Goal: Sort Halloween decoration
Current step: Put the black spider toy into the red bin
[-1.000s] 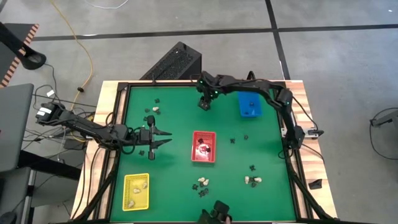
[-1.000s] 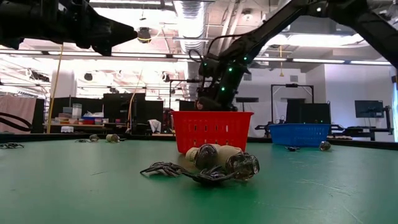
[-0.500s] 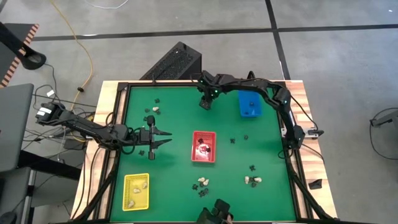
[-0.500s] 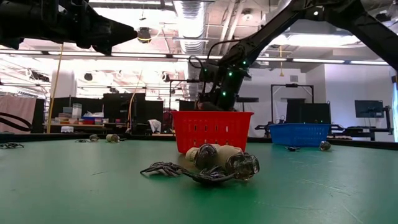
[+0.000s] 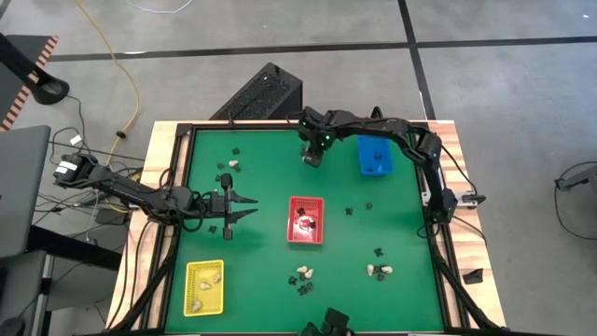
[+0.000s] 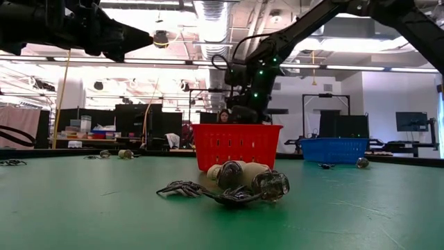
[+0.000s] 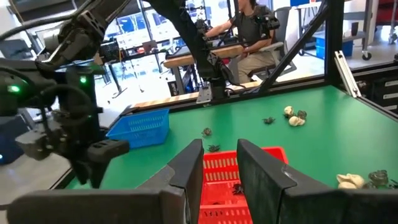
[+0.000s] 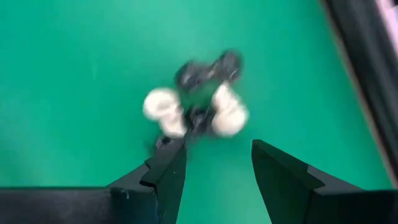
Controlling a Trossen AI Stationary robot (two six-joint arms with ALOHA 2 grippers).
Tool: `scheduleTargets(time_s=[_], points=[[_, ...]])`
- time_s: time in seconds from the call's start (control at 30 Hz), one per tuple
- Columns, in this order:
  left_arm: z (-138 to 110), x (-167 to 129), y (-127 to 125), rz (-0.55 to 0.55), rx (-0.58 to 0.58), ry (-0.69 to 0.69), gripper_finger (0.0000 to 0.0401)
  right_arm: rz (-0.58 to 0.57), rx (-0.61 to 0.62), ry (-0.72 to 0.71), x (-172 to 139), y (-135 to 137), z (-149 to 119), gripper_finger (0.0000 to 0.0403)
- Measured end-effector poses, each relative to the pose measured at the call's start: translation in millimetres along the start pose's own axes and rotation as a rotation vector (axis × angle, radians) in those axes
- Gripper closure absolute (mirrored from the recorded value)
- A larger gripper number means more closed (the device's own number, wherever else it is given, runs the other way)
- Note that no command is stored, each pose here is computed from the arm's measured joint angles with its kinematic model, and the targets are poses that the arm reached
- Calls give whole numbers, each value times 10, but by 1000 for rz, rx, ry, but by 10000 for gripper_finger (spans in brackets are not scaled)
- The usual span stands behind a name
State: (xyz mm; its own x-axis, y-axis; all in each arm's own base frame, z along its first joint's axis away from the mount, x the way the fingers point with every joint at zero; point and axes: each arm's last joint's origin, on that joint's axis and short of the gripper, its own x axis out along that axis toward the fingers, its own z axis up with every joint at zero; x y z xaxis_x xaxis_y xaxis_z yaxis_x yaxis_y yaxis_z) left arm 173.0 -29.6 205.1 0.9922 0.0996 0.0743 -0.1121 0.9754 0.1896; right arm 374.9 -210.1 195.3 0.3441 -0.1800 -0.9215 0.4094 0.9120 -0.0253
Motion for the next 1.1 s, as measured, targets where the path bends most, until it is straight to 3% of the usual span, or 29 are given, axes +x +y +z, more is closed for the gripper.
scheduleTargets(time_s=[0.33,0.67,1.1], points=[[-5,0,-1,-1,0,5,312,79,19,17,236,119,-196,191],[-5,0,-1,-1,2,5,312,73,60,-39,233,136,-136,191],[-5,0,-1,-1,0,5,312,47,70,-32,337,178,-252,191]])
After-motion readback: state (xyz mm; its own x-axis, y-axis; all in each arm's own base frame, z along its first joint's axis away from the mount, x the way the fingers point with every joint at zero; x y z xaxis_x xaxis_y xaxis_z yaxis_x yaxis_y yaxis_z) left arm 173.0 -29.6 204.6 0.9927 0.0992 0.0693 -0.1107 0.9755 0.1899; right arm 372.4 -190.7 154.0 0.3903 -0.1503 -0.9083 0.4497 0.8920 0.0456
